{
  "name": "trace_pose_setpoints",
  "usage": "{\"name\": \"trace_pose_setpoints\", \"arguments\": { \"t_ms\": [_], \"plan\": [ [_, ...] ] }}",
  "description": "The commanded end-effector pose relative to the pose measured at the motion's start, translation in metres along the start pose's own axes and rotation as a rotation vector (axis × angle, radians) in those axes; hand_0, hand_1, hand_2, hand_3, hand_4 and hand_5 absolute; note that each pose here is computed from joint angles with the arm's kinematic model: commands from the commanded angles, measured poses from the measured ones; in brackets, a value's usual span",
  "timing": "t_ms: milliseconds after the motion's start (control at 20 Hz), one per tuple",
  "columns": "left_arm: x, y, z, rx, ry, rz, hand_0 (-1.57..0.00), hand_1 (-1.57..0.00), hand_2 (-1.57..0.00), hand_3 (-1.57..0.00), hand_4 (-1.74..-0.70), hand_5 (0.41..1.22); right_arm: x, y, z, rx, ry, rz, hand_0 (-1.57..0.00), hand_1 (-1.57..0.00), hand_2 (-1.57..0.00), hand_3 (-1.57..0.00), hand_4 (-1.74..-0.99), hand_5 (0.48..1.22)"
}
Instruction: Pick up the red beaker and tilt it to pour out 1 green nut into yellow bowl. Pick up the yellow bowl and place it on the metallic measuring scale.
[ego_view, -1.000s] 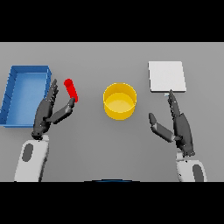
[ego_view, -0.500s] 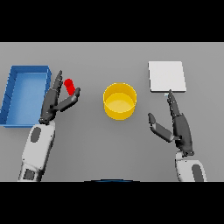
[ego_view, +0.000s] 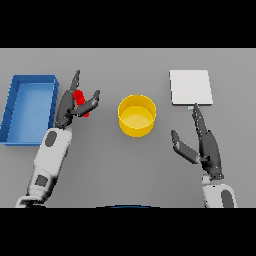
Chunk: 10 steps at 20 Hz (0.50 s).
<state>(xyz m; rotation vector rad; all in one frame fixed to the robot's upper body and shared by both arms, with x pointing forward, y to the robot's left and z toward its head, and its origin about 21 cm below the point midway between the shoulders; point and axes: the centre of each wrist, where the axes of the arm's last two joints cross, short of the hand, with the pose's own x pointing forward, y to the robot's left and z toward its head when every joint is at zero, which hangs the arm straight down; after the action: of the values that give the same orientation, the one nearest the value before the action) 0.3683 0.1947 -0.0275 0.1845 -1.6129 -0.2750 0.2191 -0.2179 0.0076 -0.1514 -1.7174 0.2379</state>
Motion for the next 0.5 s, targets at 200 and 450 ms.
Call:
{"name": "trace_pose_setpoints", "arguments": {
  "t_ms": [200,450],
  "plan": [
    [-0.007,-0.01,-0.004,0.053,-0.009,0.026,-0.57,-0.61,-0.6,-0.42,-1.42,0.86,-0.001,-0.002,-0.002,-0.009,0.003,0.011,0.0,0.0,0.0,0.0,-1.247,0.688],
    [-0.01,-0.018,-0.006,0.041,-0.083,0.042,-1.24,-1.25,-1.25,-1.11,-1.57,1.103,0.001,0.002,-0.007,-0.007,0.0,0.019,0.0,0.0,0.0,0.0,-1.233,0.686]
  ]
}}
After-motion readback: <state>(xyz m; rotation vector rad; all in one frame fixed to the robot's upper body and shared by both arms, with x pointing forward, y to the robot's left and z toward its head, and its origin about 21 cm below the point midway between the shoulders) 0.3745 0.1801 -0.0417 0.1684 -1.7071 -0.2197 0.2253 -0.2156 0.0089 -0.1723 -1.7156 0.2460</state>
